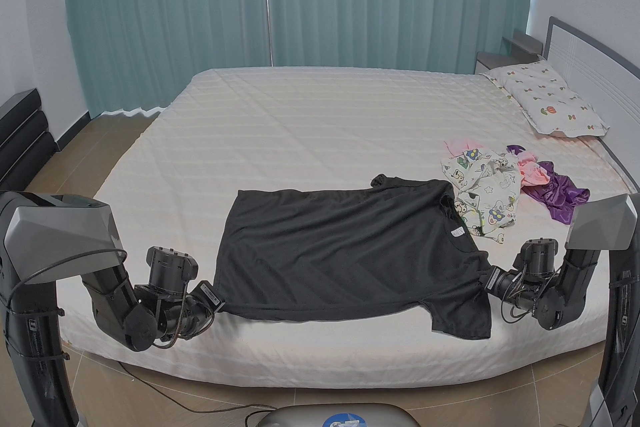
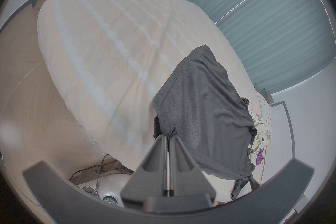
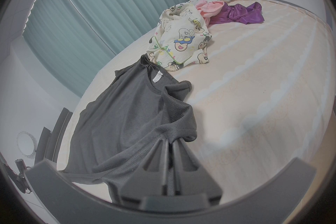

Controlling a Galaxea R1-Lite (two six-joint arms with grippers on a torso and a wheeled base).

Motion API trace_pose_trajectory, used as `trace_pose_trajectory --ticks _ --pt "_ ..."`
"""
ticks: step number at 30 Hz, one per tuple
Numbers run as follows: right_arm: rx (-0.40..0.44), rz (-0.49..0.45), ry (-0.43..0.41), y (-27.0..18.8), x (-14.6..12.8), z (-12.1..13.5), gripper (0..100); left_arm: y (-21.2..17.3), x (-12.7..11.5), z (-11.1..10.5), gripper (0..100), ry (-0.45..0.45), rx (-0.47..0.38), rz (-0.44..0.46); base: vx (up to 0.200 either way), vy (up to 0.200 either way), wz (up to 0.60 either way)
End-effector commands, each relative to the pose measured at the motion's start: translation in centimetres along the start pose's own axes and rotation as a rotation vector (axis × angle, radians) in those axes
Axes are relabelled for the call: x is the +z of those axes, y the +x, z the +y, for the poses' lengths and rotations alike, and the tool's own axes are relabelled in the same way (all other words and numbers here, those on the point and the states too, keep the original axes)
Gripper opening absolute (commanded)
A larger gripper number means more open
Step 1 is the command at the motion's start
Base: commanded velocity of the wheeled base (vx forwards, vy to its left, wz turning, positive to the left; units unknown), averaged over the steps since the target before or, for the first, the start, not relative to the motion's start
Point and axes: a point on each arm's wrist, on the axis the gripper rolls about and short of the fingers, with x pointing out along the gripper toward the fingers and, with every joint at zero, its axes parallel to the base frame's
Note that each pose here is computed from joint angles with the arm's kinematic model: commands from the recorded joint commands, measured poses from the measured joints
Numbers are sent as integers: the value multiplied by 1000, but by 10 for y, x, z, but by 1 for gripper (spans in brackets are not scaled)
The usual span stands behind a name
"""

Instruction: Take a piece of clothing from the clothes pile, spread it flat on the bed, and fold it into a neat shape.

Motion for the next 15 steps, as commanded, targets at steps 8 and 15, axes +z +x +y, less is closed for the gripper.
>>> trace_pose_trajectory --ticks 8,15 --pt "-2 -30 13 -30 -1 -9 100 1 0 0 0 -1 0 0 0 0 0" --pt "14 119 -27 -49 -30 -9 100 0 0 0 0 -1 0 -2 0 0 0"
